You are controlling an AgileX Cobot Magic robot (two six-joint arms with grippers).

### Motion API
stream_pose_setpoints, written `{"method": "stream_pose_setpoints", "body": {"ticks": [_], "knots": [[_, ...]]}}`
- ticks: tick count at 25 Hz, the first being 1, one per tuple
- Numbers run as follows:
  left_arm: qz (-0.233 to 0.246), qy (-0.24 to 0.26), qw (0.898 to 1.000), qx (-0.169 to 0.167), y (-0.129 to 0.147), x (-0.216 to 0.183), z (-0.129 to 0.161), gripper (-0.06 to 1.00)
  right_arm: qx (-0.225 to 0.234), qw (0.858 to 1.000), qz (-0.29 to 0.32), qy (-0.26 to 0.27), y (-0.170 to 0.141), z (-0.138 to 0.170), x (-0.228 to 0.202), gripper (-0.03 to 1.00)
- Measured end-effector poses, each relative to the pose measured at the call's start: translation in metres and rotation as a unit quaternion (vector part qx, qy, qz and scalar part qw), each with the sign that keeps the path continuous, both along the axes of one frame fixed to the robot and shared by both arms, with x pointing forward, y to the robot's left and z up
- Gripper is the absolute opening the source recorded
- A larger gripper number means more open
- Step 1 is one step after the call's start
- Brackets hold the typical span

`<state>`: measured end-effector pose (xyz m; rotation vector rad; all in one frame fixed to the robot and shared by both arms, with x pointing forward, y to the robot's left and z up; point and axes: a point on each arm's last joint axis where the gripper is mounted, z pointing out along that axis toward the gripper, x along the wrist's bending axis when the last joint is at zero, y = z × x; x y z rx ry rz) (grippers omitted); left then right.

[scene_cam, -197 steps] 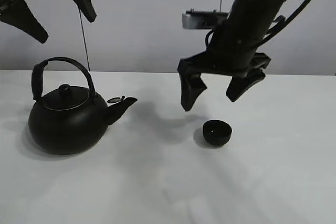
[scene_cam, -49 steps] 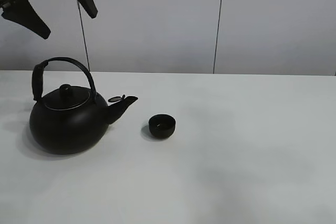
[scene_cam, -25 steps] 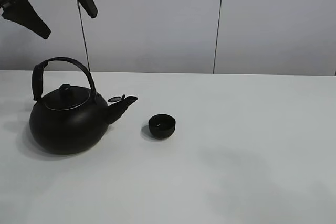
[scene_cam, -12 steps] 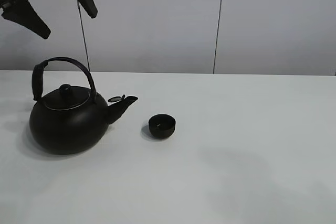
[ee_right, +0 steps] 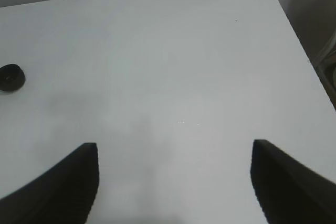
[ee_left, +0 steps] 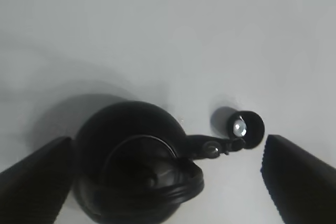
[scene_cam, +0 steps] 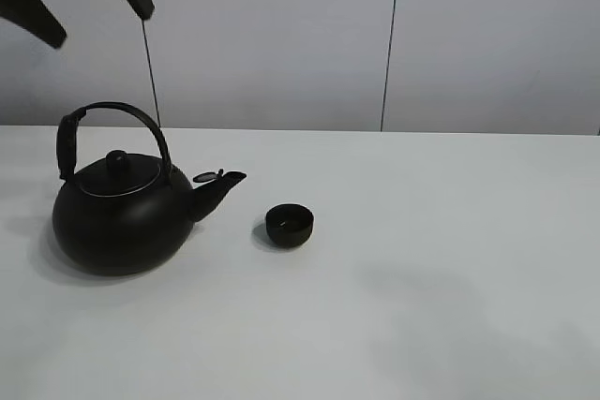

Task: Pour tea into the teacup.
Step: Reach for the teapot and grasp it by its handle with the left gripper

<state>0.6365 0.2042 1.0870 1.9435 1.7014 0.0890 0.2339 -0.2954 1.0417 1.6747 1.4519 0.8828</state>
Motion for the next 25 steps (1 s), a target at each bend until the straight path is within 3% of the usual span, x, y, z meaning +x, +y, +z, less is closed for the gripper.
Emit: {"method": "stream_pose_setpoints", "body": {"ticks": [3, 7, 11, 14, 18, 20, 21, 25], "knots": [[-0.002, -0.109, 0.993, 0.038, 0.002, -0.021, 0.047, 0.70, 0.000, 1.000, 0.000, 0.000, 0.000, 0.000, 0.000, 0.55], [-0.011, -0.239, 0.969, 0.066, 0.003, -0.070, 0.097, 0.70, 0.000, 1.000, 0.000, 0.000, 0.000, 0.000, 0.000, 0.55], [-0.021, -0.308, 0.946, 0.103, 0.013, -0.114, 0.093, 0.70, 0.000, 1.000, 0.000, 0.000, 0.000, 0.000, 0.000, 0.55], [-0.021, -0.359, 0.928, 0.102, 0.018, -0.130, 0.060, 0.70, 0.000, 1.000, 0.000, 0.000, 0.000, 0.000, 0.000, 0.55], [-0.021, -0.407, 0.909, 0.083, 0.020, -0.146, -0.014, 0.70, 0.000, 1.000, 0.000, 0.000, 0.000, 0.000, 0.000, 0.55], [-0.017, -0.444, 0.893, 0.067, 0.022, -0.157, -0.045, 0.70, 0.000, 1.000, 0.000, 0.000, 0.000, 0.000, 0.000, 0.55], [-0.013, -0.470, 0.881, 0.057, 0.023, -0.162, -0.053, 0.70, 0.000, 1.000, 0.000, 0.000, 0.000, 0.000, 0.000, 0.55], [0.005, -0.518, 0.855, 0.030, 0.029, -0.182, -0.091, 0.70, 0.000, 1.000, 0.000, 0.000, 0.000, 0.000, 0.000, 0.55]]}}
